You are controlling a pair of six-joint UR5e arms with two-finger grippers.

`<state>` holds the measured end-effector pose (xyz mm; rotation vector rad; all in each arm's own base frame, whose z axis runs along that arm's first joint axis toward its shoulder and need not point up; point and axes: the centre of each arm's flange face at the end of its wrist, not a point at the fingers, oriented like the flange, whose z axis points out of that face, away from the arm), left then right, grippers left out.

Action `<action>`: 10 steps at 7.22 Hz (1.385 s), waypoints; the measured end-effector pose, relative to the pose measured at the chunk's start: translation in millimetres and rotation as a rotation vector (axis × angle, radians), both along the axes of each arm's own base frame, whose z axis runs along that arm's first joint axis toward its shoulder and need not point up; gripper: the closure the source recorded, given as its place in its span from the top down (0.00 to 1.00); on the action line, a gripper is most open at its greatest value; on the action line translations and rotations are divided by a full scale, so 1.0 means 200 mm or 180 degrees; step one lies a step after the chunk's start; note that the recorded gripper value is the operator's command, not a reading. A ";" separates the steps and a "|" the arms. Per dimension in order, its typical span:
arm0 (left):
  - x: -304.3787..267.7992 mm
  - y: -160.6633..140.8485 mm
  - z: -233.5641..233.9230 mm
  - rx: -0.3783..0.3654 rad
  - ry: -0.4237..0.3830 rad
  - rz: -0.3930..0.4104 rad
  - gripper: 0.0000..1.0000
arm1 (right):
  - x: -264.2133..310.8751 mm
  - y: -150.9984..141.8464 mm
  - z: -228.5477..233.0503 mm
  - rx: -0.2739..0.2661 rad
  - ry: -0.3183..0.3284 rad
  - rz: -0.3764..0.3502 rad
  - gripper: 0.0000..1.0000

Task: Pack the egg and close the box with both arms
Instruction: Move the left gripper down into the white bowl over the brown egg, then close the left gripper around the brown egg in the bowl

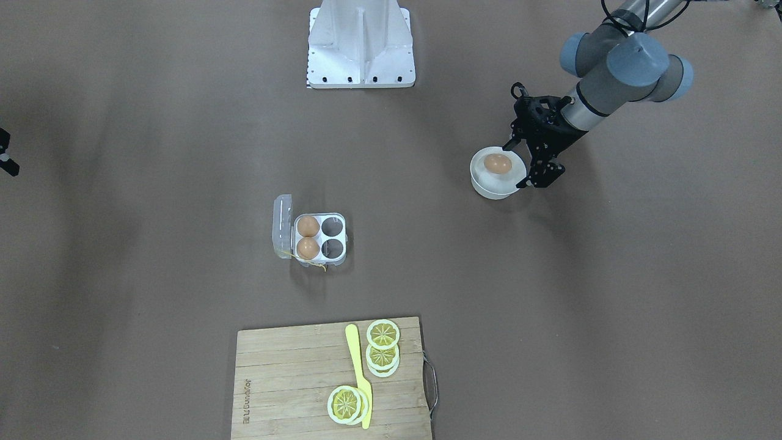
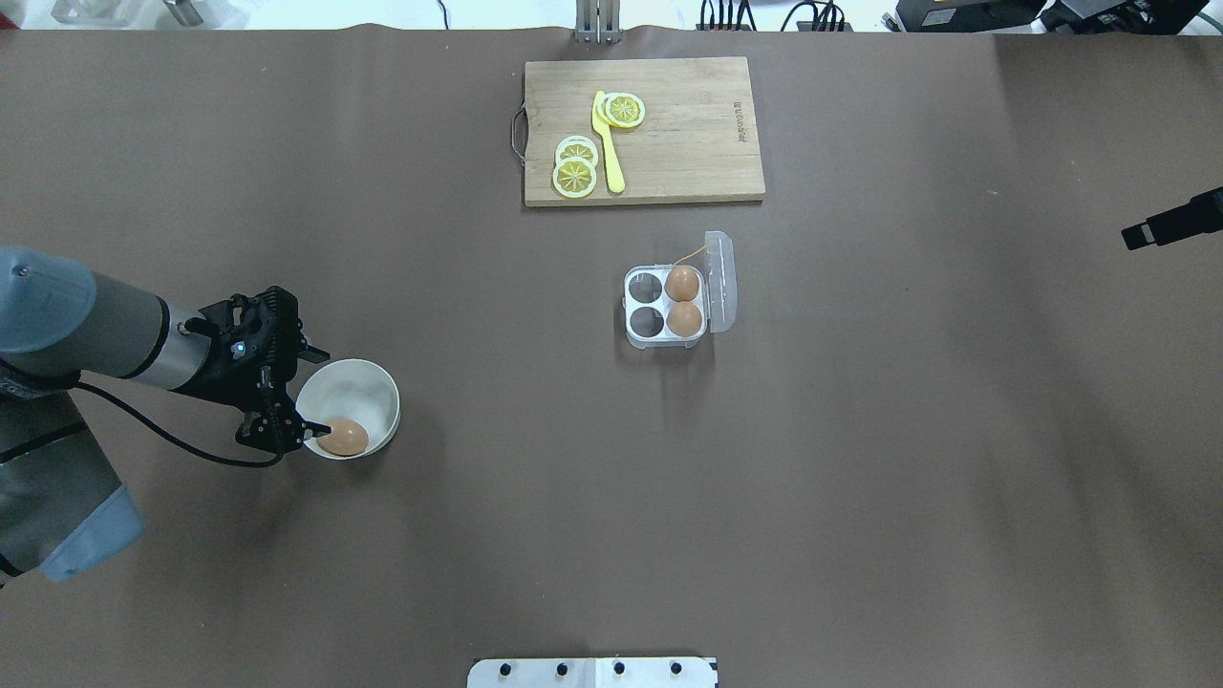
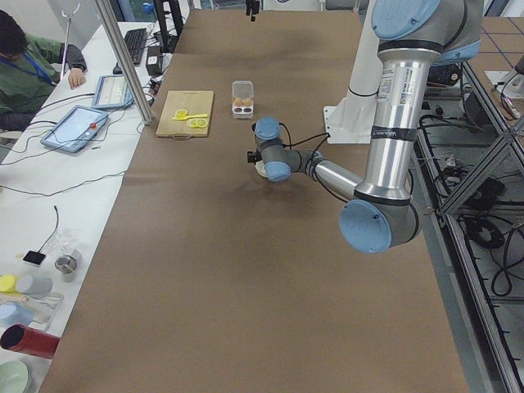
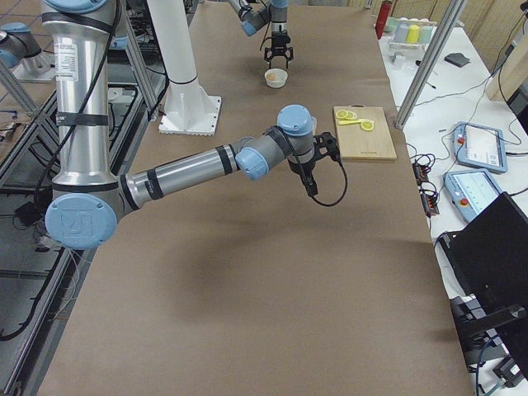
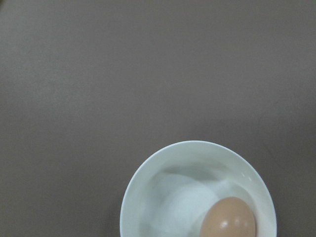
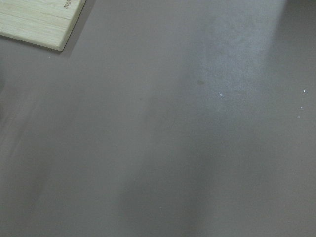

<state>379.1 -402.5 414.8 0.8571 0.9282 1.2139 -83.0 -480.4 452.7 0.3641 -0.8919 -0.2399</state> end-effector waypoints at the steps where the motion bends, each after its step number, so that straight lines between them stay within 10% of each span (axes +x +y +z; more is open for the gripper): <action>1: 0.02 0.01 0.01 0.0002 -0.0014 0.0011 0.86 | 0.00 0.00 0.00 0.0001 0.0000 0.0000 1.00; 10: 0.23 0.10 0.00 -0.0117 -0.0022 0.0059 0.84 | 0.00 0.00 0.01 -0.0011 0.0012 0.0007 1.00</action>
